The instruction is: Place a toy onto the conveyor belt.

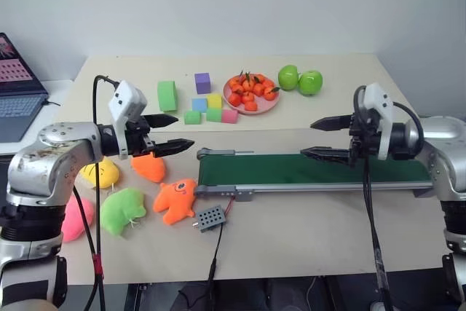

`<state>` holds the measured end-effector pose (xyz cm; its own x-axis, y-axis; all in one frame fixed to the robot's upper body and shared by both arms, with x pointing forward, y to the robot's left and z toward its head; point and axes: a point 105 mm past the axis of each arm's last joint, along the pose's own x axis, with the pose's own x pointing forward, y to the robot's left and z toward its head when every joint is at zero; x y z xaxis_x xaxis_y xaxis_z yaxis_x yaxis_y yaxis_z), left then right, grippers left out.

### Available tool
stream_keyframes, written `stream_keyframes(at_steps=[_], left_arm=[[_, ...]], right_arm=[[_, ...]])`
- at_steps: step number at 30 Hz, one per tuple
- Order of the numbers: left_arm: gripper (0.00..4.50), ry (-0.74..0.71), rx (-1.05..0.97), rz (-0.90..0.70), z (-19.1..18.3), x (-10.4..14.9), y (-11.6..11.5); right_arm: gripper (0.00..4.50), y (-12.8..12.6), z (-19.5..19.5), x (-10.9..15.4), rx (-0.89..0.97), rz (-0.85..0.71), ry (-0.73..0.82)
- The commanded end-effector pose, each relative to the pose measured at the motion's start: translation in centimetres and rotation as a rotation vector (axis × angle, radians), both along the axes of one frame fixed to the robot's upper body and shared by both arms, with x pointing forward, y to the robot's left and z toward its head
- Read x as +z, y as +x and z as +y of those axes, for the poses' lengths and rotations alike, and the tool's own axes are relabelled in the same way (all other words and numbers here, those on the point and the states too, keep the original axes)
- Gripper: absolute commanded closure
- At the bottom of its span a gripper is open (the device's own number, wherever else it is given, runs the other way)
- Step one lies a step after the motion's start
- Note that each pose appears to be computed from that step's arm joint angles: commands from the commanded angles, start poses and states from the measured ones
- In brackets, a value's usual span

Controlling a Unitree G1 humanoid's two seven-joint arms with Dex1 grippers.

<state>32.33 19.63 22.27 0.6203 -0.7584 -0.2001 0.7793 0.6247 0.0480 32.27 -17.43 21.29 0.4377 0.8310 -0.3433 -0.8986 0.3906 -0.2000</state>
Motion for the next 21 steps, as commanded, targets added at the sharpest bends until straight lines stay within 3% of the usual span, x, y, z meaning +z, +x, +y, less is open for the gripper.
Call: stream_keyframes(at_steps=[1, 8, 9, 11, 13, 21], left_arm=[[0.09, -0.113, 0.202, 0.105, 5.5, -0.3, -1.4], [0.09, -0.414, 0.466, 0.36, 11.4, -4.2, -5.8], [0.09, -0.44, 0.489, 0.367, 11.8, -4.4, -6.2], [0.09, -0.655, 0.579, 0.358, 13.9, -3.6, -6.8], [0.09, -0.782, 0.653, 0.343, 15.8, -3.6, -7.7], [0.09, -0.957, 0.87, 0.298, 19.8, -4.4, -12.4]], right_arm=[[0.0, 0.4, 1.3, 2.0, 0.092, -0.061, 0.032], [0.0, 0.4, 3.5, 2.7, 0.244, -0.035, 0.076], [0.0, 0.4, 3.6, 2.7, 0.252, -0.032, 0.074], [0.0, 0.6, 4.0, 2.5, 0.278, -0.019, 0.066], [0.0, 0.6, 4.3, 2.5, 0.306, -0.01, 0.062], [0.0, 1.0, 5.2, 1.8, 0.39, 0.036, 0.036]])
